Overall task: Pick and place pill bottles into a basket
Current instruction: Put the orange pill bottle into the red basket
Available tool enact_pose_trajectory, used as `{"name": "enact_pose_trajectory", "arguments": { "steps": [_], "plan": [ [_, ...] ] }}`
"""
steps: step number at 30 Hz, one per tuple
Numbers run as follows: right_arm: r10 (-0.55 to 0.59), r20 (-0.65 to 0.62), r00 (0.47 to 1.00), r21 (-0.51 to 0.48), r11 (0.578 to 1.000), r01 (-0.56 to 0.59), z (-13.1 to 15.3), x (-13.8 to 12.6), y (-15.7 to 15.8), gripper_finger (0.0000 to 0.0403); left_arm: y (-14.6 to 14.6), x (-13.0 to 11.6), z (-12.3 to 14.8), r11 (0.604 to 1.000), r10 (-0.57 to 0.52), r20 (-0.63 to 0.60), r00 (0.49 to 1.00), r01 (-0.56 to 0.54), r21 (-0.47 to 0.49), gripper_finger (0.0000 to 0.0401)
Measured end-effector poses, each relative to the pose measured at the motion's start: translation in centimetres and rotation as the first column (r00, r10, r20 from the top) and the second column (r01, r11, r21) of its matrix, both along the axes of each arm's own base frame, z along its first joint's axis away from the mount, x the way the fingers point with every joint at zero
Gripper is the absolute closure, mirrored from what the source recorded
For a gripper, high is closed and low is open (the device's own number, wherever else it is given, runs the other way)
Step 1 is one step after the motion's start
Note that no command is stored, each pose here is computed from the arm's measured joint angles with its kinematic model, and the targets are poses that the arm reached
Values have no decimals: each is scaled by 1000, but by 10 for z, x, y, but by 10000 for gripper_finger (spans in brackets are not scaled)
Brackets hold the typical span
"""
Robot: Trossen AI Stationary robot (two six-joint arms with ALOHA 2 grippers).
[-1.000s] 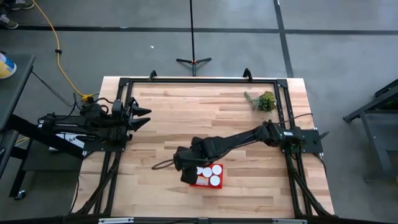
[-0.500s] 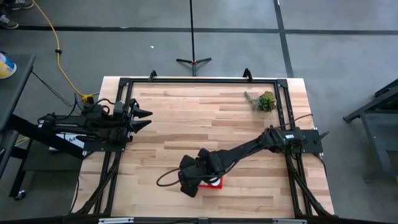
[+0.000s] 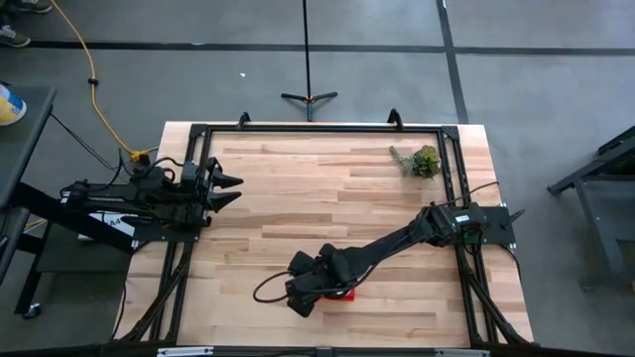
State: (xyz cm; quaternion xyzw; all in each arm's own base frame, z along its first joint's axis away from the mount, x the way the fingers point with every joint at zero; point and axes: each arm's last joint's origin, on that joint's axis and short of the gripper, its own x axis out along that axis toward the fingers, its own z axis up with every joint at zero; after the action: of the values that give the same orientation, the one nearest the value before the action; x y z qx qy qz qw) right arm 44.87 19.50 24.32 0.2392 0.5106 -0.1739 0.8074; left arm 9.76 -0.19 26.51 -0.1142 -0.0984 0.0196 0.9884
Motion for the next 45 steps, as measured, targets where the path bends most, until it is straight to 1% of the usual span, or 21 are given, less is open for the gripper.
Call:
{"name": "enact_pose_trajectory", "arguments": {
  "steps": [5,11,14,17,19,21,24,26,29,35,45],
  "plan": [
    [-23,-14,1000,25,999,23,-13,1,1,213,0,0,0,1000,-9,0,1000,9,2,190],
    [-65,-44,997,28,997,66,-32,-2,2,188,-1,0,0,1000,-21,1,1000,21,4,190],
    [-94,-49,994,23,995,95,-37,-4,2,196,-1,0,0,1000,-21,1,1000,21,4,190],
    [-92,-47,995,35,995,94,-37,-3,2,209,-1,0,0,1000,-25,1,1000,25,5,190],
    [-80,-29,996,46,996,82,-35,0,1,211,-1,0,0,1000,-31,1,1000,31,6,190],
    [-62,-17,998,53,997,63,-32,3,0,204,-1,0,0,999,-32,1,999,32,6,190],
    [-74,-13,997,57,996,74,-31,4,-2,177,-1,0,0,999,-32,1,999,32,6,190],
    [-80,-30,996,59,995,82,-31,3,-3,161,-1,0,0,999,-33,1,999,33,6,190],
    [-84,-54,995,69,994,88,-32,2,-4,146,-1,0,0,999,-33,1,999,33,6,190],
    [-83,-93,992,82,993,90,-29,-1,-5,142,-1,0,0,999,-33,1,999,33,6,190],
    [-85,-52,995,64,994,89,-4,3,-13,142,-1,0,0,999,-34,1,999,34,8,190]
  ]
}}
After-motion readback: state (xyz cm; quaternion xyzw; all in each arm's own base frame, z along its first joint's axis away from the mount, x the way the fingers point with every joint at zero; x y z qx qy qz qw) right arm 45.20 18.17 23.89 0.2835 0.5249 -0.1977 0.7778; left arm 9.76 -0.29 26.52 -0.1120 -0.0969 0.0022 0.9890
